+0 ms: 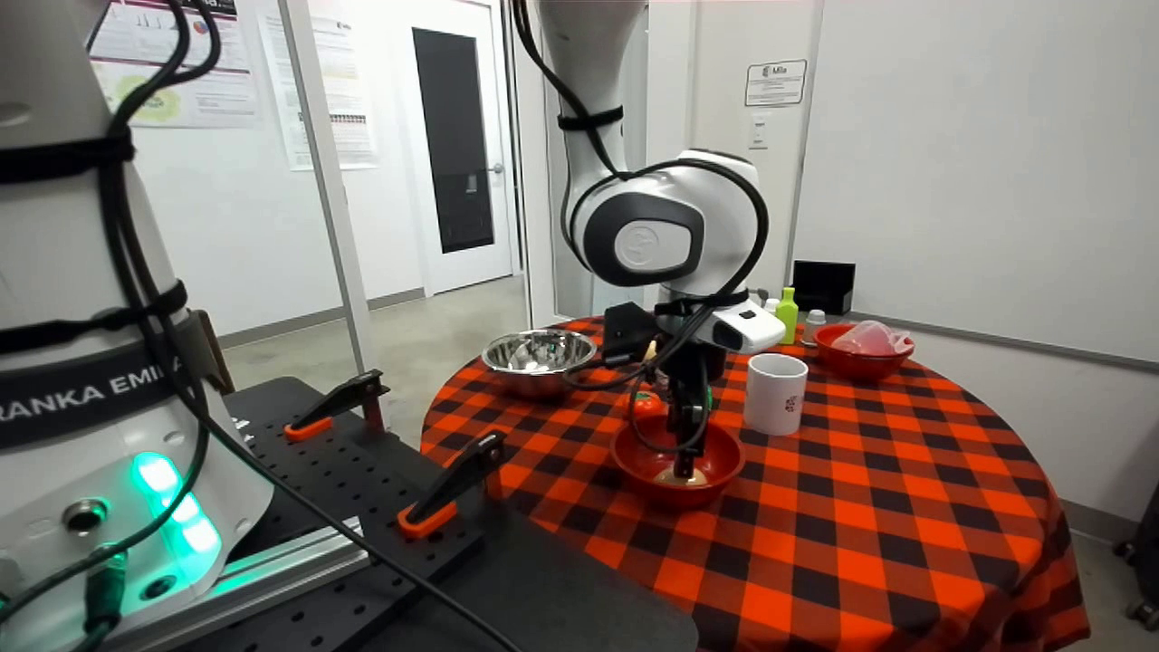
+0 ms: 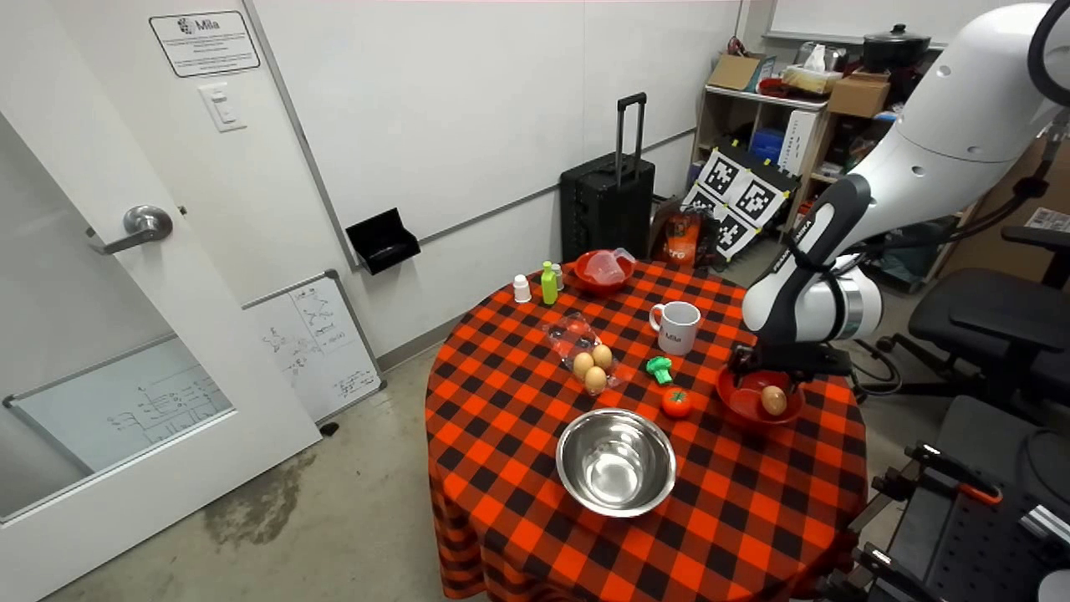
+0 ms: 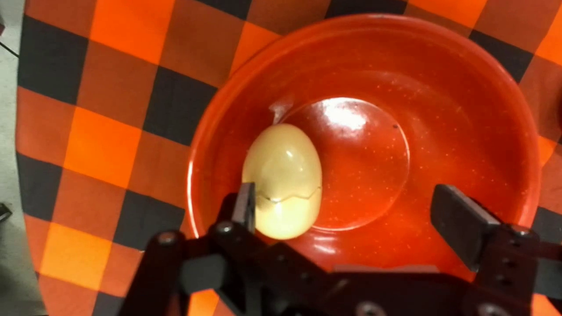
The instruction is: Remove the egg from the orange bowl and put it on the table
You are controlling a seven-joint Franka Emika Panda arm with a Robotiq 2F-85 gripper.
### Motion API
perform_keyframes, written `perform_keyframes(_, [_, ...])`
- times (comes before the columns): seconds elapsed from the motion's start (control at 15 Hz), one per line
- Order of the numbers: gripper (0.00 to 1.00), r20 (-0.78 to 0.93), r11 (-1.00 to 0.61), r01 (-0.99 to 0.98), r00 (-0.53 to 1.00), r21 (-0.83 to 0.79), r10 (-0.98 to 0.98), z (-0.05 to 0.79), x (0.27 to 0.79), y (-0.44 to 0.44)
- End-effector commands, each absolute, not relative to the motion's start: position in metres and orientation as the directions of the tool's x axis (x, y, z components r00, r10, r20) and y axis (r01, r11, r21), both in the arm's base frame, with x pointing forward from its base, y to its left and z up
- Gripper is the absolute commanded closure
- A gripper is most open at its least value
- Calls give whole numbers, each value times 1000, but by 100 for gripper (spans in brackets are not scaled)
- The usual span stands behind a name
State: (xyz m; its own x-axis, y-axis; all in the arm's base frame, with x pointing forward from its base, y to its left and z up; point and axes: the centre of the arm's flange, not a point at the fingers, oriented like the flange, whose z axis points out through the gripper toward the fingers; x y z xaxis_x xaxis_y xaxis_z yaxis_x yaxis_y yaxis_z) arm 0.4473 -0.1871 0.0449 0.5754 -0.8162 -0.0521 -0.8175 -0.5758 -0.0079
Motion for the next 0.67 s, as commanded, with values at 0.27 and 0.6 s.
perform_keyframes(0.27, [0,-51,-575,-818,574,4,-817,28,454,-199])
perform_keyframes(0.6, [0,-62,-574,-819,572,9,-818,24,453,-196])
